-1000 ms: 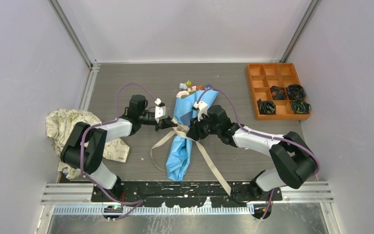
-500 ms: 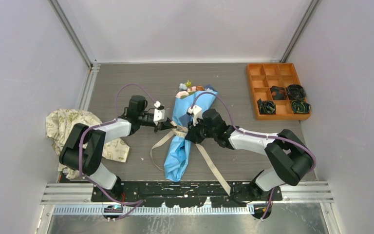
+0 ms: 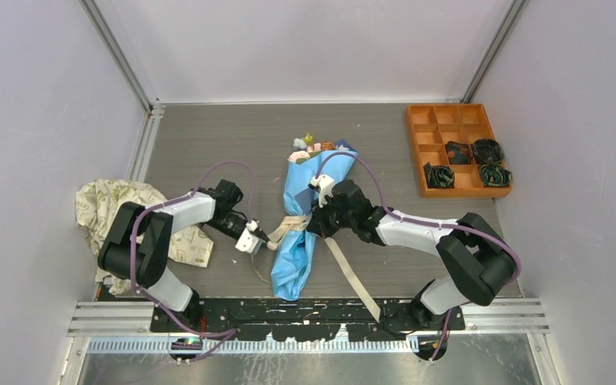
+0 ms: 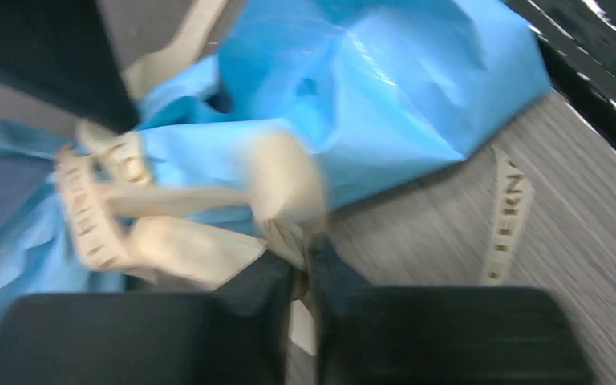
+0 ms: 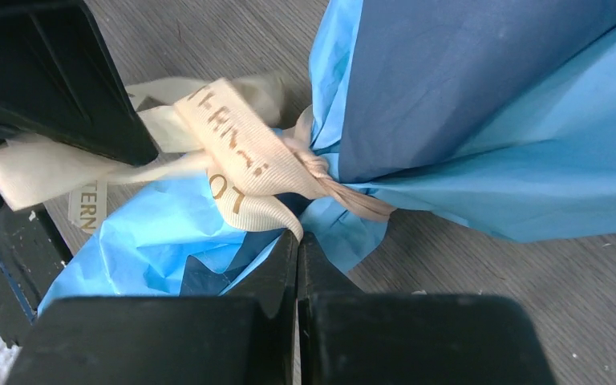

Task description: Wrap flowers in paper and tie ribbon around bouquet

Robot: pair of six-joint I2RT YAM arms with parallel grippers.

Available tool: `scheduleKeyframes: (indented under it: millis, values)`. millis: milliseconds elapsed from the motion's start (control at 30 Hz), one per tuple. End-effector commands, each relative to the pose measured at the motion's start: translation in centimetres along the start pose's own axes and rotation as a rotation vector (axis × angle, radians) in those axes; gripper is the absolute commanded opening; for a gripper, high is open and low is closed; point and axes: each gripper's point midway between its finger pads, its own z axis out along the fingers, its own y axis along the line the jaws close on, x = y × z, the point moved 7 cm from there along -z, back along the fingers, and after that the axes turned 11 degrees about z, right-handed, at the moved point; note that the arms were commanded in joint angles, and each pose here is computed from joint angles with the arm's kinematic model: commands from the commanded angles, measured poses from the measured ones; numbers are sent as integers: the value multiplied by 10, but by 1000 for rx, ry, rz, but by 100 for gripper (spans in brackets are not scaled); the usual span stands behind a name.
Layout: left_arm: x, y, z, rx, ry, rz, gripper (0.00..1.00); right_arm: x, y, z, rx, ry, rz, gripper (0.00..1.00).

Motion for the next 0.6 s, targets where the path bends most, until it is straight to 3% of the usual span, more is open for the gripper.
scheduleKeyframes:
  millis: [0, 67, 133, 200, 333, 567]
  values:
    - [-3, -5, 1, 119, -7, 472, 23, -18, 16, -5, -16, -71, -12, 1]
    - [-6, -7, -1, 144, -9, 469, 43, -17, 21, -4, -20, -63, -23, 1]
    - [-12, -12, -4, 187, -8, 493, 53, -17, 25, -3, -28, -53, -21, 1]
    - [-17, -25, -8, 280, -6, 500, 53, -18, 28, -3, -35, -52, -19, 1]
    - [-15, -50, -7, 388, -5, 460, 39, -17, 31, -5, -38, -48, -23, 1]
    - [-2, -23, 33, 239, 31, 417, 36, -15, 37, -21, -11, -28, -27, 3]
